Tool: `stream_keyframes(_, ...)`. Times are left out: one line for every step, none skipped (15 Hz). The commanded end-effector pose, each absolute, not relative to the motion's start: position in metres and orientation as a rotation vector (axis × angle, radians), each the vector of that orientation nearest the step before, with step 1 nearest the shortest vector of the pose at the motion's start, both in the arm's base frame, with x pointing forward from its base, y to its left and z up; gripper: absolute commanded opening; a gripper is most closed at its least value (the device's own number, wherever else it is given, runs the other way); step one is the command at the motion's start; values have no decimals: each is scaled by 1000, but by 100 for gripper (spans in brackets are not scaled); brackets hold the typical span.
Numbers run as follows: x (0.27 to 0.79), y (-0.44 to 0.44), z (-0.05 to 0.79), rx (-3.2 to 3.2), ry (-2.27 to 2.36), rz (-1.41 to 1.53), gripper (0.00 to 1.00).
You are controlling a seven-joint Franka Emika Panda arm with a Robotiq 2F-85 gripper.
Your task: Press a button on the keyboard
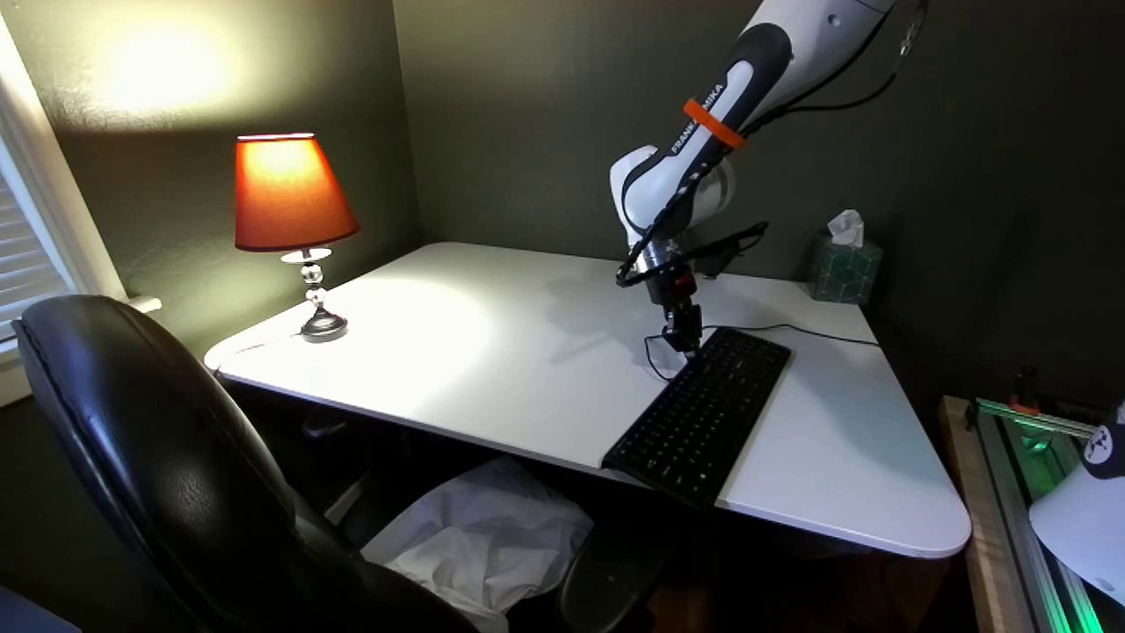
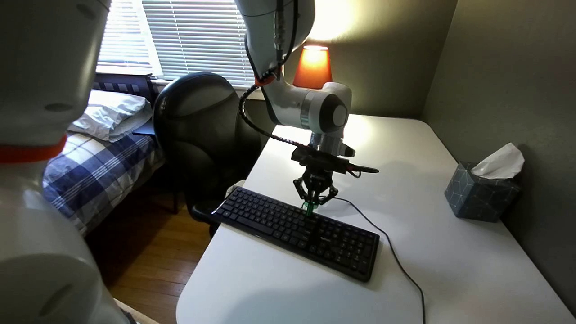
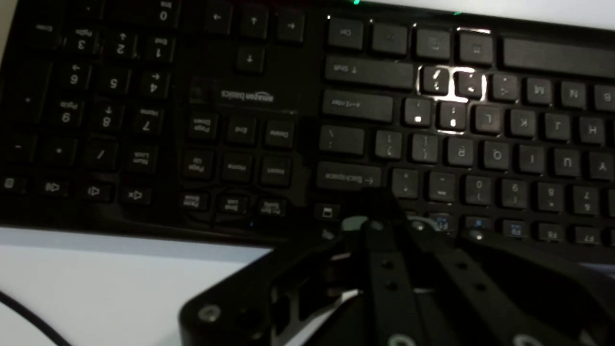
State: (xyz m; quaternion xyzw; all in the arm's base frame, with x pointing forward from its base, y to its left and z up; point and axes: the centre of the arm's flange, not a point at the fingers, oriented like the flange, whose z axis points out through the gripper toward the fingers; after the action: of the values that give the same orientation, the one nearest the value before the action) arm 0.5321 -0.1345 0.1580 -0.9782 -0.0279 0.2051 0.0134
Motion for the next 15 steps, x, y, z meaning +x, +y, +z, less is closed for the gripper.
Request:
stream_keyframes(537, -135, 153, -3019, -81, 672, 0)
stream_keyframes(537, -135, 153, -3018, -81, 673, 0)
stream_keyframes(538, -135, 153, -3018, -81, 676, 0)
stream_keyframes(538, -135, 153, -3017, -82, 678, 0)
stream_keyframes(538, -134, 154, -3016, -84, 679, 0)
stream_keyframes(538, -134, 155, -3016, -85, 680, 0)
stream_keyframes(538, -134, 155, -3017, -85, 678, 0)
stream_keyframes(537, -134, 156, -3018, -86, 676, 0)
stream_keyframes(537, -134, 157, -3019, -88, 673, 0)
stream_keyframes(537, -134, 159, -3021, -88, 669, 0)
stream_keyframes(536, -134, 160, -3021, -89, 665, 0)
stream_keyframes(535, -134, 161, -3022, -88, 660, 0)
stream_keyframes(535, -134, 162, -3023, -88, 658, 0)
stream_keyframes(534, -135, 163, -3025, -88, 656, 0)
stream_keyframes(533, -134, 165, -3026, -88, 651, 0)
